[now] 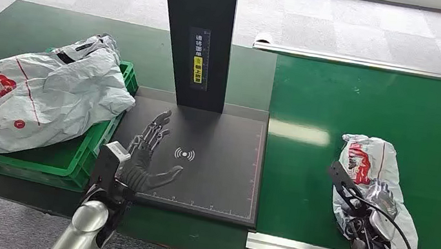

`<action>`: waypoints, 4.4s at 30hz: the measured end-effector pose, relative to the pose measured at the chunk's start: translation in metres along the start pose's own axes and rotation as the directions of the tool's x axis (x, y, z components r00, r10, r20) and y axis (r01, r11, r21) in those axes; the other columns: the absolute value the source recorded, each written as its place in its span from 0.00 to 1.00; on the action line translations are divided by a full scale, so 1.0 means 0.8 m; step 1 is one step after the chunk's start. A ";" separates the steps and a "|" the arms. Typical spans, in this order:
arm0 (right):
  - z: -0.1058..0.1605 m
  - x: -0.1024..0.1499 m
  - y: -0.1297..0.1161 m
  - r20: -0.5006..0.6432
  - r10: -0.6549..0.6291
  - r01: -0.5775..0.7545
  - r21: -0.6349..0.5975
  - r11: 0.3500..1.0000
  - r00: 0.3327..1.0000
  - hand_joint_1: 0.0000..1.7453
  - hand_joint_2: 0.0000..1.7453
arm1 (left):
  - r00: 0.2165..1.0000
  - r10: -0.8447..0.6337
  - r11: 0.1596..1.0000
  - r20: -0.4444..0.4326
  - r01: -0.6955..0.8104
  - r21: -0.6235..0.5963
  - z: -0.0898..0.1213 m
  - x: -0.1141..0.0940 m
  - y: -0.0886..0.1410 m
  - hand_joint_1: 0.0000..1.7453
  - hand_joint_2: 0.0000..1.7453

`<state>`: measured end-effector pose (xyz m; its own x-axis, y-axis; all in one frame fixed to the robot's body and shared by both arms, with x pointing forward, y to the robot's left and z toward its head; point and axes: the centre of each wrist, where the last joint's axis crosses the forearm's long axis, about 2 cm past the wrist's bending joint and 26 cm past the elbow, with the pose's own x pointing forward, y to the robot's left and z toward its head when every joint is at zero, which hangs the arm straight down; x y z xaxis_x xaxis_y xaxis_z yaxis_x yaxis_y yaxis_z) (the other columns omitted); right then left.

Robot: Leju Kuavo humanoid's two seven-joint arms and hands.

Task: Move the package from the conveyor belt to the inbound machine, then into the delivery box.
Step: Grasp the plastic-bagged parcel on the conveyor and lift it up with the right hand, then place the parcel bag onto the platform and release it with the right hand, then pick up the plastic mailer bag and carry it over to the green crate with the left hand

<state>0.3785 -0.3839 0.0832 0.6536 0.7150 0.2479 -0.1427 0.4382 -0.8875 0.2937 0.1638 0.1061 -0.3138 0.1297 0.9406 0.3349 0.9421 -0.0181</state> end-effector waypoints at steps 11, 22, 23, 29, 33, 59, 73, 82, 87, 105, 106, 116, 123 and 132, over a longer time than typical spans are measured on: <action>0.001 0.012 -0.004 0.131 -0.072 0.077 -0.037 0.996 0.989 1.00 1.00 | 1.000 -0.008 1.000 0.009 0.008 0.028 0.006 0.004 0.002 0.00 1.00; 0.011 0.040 -0.015 0.375 -0.293 0.343 -0.073 0.937 0.879 1.00 1.00 | 0.998 -0.063 0.994 0.018 0.061 0.093 0.010 0.009 0.011 0.00 1.00; 0.012 0.042 -0.017 0.381 -0.301 0.353 -0.074 0.933 0.874 1.00 1.00 | 0.998 -0.067 0.993 0.019 0.064 0.095 0.010 0.009 0.011 0.00 1.00; 0.014 0.048 -0.021 0.394 -0.322 0.381 -0.080 0.921 0.861 1.00 1.00 | 0.997 -0.073 0.993 0.023 0.071 0.099 0.010 0.010 0.013 0.00 1.00; 0.015 0.049 -0.021 0.397 -0.325 0.386 -0.082 0.919 0.858 1.00 1.00 | 0.997 -0.074 0.992 0.024 0.072 0.100 0.010 0.011 0.013 0.00 1.00; 0.156 0.124 0.020 0.984 -0.081 0.491 -0.006 0.871 0.156 1.00 1.00 | 0.981 -0.114 0.962 0.159 0.069 0.266 -0.012 0.027 0.022 0.00 1.00; 0.208 0.139 0.082 0.974 0.128 0.094 -0.147 0.985 0.185 1.00 1.00 | 0.979 -0.090 0.966 0.184 0.041 0.254 -0.023 0.027 0.025 0.00 1.00; 0.200 0.140 0.106 0.946 0.179 -0.137 -0.147 0.980 0.271 1.00 1.00 | 0.980 -0.081 0.966 0.181 0.033 0.255 -0.025 0.026 0.025 0.00 1.00; 0.194 0.143 0.106 0.930 0.279 -0.095 -0.263 0.960 0.240 1.00 1.00 | 0.982 -0.062 0.969 0.177 0.017 0.246 -0.025 0.026 0.022 0.00 1.00; 0.185 0.137 0.096 0.930 0.326 0.072 -0.342 0.937 0.171 0.00 1.00 | 0.983 -0.035 0.978 0.182 -0.004 0.208 -0.034 0.030 0.013 0.00 1.00; 0.185 0.136 0.096 0.930 0.326 0.081 -0.343 0.936 0.168 0.00 1.00 | 0.983 -0.035 0.978 0.182 -0.004 0.208 -0.034 0.030 0.013 0.00 1.00; 0.189 0.127 0.089 0.995 0.048 0.297 -0.071 0.952 0.084 0.00 1.00 | 0.983 -0.025 0.982 0.183 -0.010 0.188 -0.039 0.029 0.013 0.00 1.00; 0.190 0.120 0.065 0.733 -0.669 0.433 0.646 0.628 -0.123 0.00 1.00 | 0.984 -0.018 0.988 0.179 -0.010 0.155 -0.040 0.023 0.009 0.00 1.00; 0.160 0.098 0.035 0.592 -0.783 0.630 0.686 0.364 -0.192 0.00 1.00 | 0.977 -0.128 0.991 0.171 0.131 -0.003 -0.061 0.017 -0.020 0.00 1.00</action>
<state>0.3304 -0.2459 0.1277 -0.4535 -0.1576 0.8772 -0.1499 0.9837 0.0993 0.3272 0.1356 0.1358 -0.5019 0.0587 0.8630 0.2935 0.9500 0.1061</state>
